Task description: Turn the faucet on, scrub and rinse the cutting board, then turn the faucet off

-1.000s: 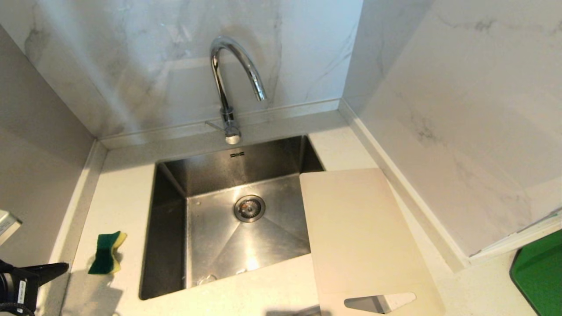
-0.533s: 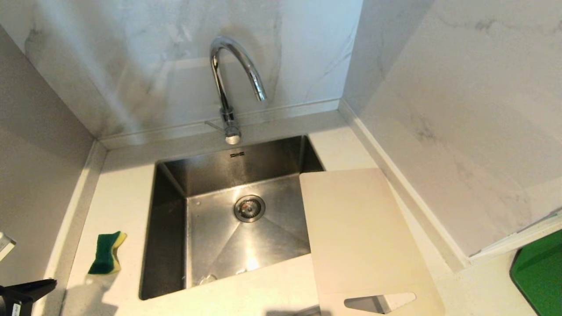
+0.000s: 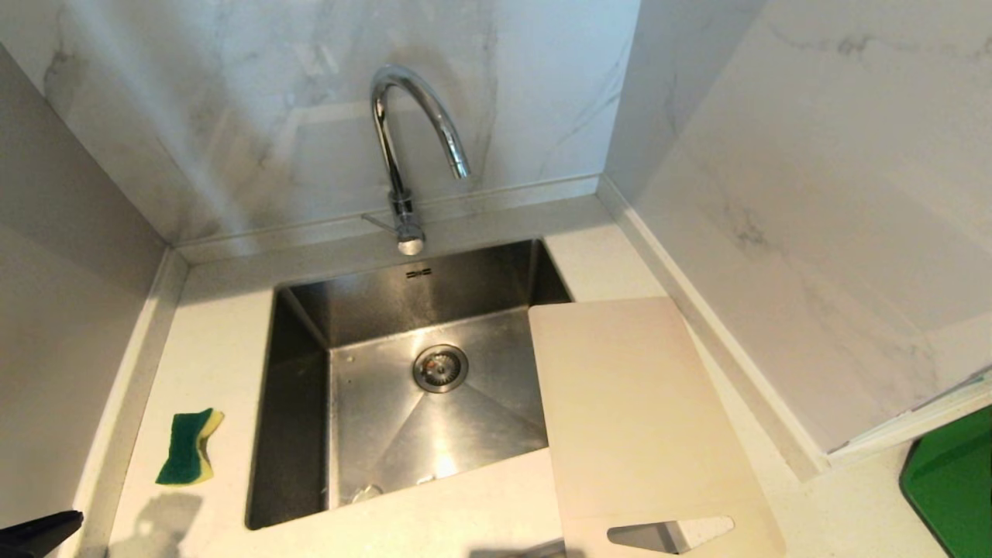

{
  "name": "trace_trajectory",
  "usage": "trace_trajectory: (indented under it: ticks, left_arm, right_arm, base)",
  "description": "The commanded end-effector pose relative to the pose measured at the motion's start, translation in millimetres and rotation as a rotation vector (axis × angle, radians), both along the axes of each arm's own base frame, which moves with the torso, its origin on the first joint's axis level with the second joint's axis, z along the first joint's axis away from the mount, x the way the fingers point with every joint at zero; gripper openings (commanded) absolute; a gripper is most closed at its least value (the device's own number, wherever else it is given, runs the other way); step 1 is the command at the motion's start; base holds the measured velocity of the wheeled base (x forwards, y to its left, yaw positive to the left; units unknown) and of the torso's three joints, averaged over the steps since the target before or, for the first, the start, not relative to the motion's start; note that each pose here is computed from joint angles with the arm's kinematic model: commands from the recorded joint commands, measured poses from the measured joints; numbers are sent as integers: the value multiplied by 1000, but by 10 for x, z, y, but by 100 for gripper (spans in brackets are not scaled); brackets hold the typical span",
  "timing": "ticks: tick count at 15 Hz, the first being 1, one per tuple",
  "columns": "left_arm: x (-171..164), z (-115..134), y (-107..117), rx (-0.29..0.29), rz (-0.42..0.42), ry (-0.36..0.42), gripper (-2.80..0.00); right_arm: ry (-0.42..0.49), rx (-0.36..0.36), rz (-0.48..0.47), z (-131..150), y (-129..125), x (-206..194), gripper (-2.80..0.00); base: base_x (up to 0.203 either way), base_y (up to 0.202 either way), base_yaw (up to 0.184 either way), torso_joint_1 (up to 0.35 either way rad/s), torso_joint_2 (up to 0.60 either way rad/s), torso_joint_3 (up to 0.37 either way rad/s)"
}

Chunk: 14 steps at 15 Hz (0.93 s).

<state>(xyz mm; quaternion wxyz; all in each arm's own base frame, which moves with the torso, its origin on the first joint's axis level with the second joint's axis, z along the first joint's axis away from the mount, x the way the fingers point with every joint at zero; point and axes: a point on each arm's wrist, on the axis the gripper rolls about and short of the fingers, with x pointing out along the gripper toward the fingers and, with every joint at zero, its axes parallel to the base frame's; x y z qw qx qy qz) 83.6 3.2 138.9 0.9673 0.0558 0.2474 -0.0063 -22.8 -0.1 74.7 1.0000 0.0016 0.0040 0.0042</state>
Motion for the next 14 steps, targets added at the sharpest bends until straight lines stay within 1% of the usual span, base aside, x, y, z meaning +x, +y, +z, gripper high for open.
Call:
trace_trajectory:
  ticks: [1,4,7,10,14]
  left_arm:
    - [-136,2,-10,-1,-12,-63,-280]
    - [-262,-85,-16,-3,-14,-85,-280]
    - [-379,-125,-22,0,-15,-135,-280]
    - [-481,-256,-25,1,-13,-140,-280]
    - [-598,-370,-30,3,-14,-179,-280]
  right_arm:
    - [1,0,1,-4,0,1,-280]
    - [1,0,1,-4,0,1,-280]
    - [0,0,1,-2,0,0,-280]
    - [1,0,1,-4,0,1,-280]
    - [1,0,1,-4,0,1,-280]
  base:
    - [0,0,0,0,0,0]
    - [0,0,0,0,0,0]
    - [0,0,0,0,0,0]
    - [0,0,0,0,0,0]
    - [0,0,0,0,0,0]
